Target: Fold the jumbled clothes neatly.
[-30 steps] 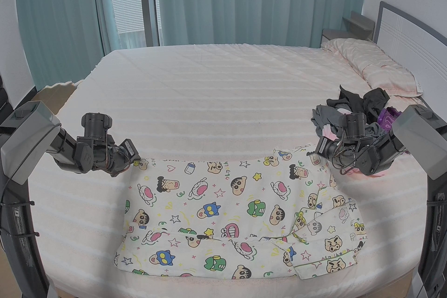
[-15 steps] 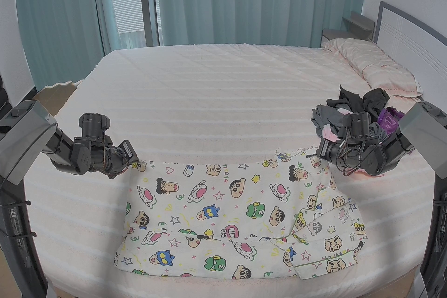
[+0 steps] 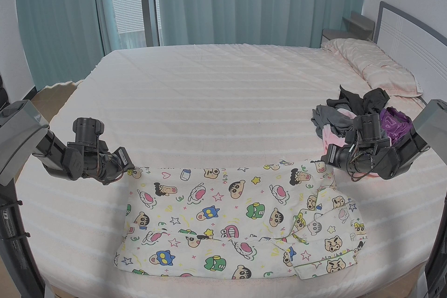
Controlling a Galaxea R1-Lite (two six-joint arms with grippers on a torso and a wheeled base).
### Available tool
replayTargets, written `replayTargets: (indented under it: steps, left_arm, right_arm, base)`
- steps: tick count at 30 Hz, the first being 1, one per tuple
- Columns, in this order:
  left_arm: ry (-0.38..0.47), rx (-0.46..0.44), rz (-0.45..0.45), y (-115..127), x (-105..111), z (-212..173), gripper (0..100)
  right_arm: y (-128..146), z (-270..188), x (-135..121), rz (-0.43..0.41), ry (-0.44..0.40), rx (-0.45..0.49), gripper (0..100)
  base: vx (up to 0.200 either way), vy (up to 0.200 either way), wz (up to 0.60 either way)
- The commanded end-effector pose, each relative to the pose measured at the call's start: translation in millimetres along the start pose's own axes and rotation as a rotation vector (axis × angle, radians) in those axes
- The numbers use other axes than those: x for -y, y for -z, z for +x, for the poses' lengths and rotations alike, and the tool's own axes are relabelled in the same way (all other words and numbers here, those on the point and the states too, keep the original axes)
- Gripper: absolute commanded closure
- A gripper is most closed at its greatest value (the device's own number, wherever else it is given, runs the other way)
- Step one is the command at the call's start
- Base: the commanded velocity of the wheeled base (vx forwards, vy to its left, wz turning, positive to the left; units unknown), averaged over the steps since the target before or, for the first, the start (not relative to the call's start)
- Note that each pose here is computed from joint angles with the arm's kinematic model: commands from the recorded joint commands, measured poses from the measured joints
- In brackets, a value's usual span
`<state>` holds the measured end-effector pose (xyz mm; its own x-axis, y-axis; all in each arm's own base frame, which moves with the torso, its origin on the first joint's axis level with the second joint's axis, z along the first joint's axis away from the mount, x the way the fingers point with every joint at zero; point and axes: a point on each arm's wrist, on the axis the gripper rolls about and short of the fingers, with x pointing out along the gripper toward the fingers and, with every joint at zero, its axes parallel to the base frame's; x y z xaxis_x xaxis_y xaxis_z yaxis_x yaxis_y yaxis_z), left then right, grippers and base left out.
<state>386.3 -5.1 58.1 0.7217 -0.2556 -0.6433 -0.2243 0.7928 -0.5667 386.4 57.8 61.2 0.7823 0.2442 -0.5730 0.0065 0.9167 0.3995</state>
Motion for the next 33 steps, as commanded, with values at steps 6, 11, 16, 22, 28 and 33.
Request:
replayTargets:
  steps: [6, 11, 16, 22, 28, 33]
  left_arm:
    - [0.016, 0.019, 0.03, 12.6, 4.3, -37.8, 100]
    - [-0.001, 0.0, 0.076, 21.1, -0.4, -43.9, 100]
    - [-0.053, -0.099, 0.101, 51.5, -18.8, -46.5, 100]
    - [-0.067, -0.128, 0.098, 71.3, -30.7, -47.3, 100]
    - [-0.066, -0.147, 0.098, 91.8, -42.1, -49.6, 100]
    - [-0.078, -0.166, 0.093, 103.7, -52.6, -43.0, 100]
  right_arm:
    - [6.3, -31.9, 4.7, -0.013, -0.008, -0.014, 100]
    - [14.2, -41.6, 5.6, -0.025, -0.014, -0.039, 100]
    - [42.9, -61.8, 12.5, -0.072, 0.009, -0.123, 100]
    - [64.6, -73.4, 18.7, -0.093, 0.023, -0.172, 100]
    - [95.8, -82.6, 24.8, -0.128, 0.033, -0.237, 100]
    - [109.9, -84.4, 30.6, -0.129, 0.044, -0.265, 100]
  base:
    - [0.0, 0.0, 0.0]
    - [0.0, 0.0, 0.0]
    - [0.0, 0.0, 0.0]
    - [0.0, 0.0, 0.0]
    - [0.0, 0.0, 0.0]
    - [0.0, 0.0, 0.0]
